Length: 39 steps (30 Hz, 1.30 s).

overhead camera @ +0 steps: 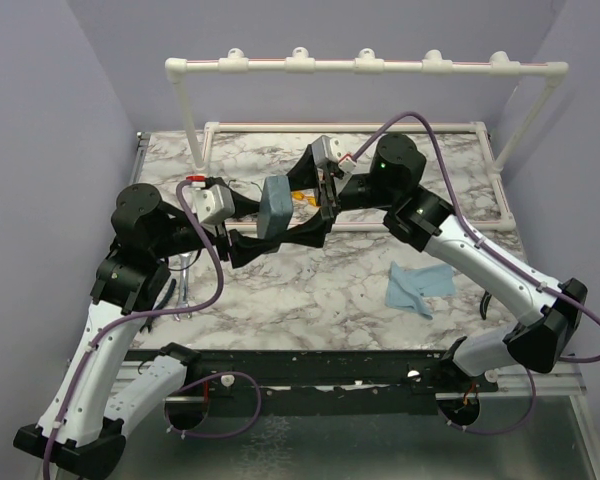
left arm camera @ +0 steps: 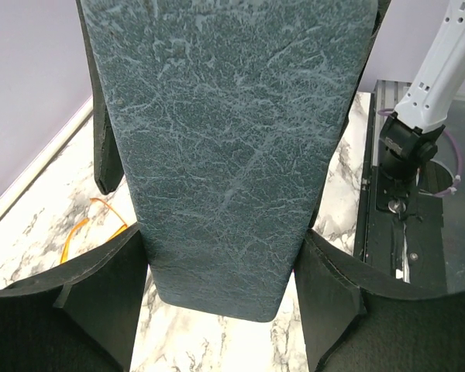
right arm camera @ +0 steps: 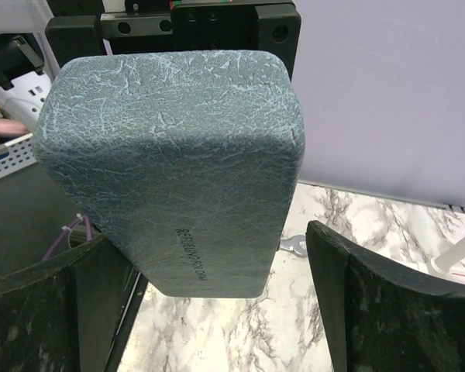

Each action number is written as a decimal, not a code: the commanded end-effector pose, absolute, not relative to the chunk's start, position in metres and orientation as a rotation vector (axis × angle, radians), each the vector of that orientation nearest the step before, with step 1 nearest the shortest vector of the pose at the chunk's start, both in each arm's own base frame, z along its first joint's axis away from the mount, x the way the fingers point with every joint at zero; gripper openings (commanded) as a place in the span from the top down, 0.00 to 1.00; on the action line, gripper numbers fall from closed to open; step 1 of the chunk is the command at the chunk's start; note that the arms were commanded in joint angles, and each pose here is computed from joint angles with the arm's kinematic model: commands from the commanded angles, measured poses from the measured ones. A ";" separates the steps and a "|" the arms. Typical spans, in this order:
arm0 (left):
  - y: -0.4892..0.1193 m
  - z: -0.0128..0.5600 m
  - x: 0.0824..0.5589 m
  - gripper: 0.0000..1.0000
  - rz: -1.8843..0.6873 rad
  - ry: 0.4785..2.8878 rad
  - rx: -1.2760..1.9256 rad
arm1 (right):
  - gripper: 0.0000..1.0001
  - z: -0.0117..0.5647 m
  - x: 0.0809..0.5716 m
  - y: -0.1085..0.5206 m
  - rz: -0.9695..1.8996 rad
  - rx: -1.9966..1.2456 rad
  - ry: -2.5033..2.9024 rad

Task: Organize the sunglasses
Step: Open the sunglasses case at the center of the board.

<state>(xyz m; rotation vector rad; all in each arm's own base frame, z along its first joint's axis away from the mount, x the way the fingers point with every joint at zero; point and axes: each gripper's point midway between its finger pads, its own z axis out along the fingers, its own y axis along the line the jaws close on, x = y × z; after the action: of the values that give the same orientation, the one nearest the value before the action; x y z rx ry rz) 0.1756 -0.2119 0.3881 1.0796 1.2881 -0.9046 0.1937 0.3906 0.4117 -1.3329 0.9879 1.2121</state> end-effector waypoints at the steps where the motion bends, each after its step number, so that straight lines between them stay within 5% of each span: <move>1: -0.215 0.405 0.153 1.00 -0.960 1.198 1.137 | 0.12 0.407 0.230 0.386 1.093 -1.221 1.056; 39: -0.217 0.431 0.139 1.00 -1.056 1.163 1.084 | 0.14 0.380 0.306 0.340 0.974 -1.006 1.277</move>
<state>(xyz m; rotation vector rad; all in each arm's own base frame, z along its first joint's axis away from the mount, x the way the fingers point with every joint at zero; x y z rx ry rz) 0.1924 -0.2105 0.3954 0.9520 1.3539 -0.9338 0.2334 0.3587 0.4031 -1.2207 1.0956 1.1627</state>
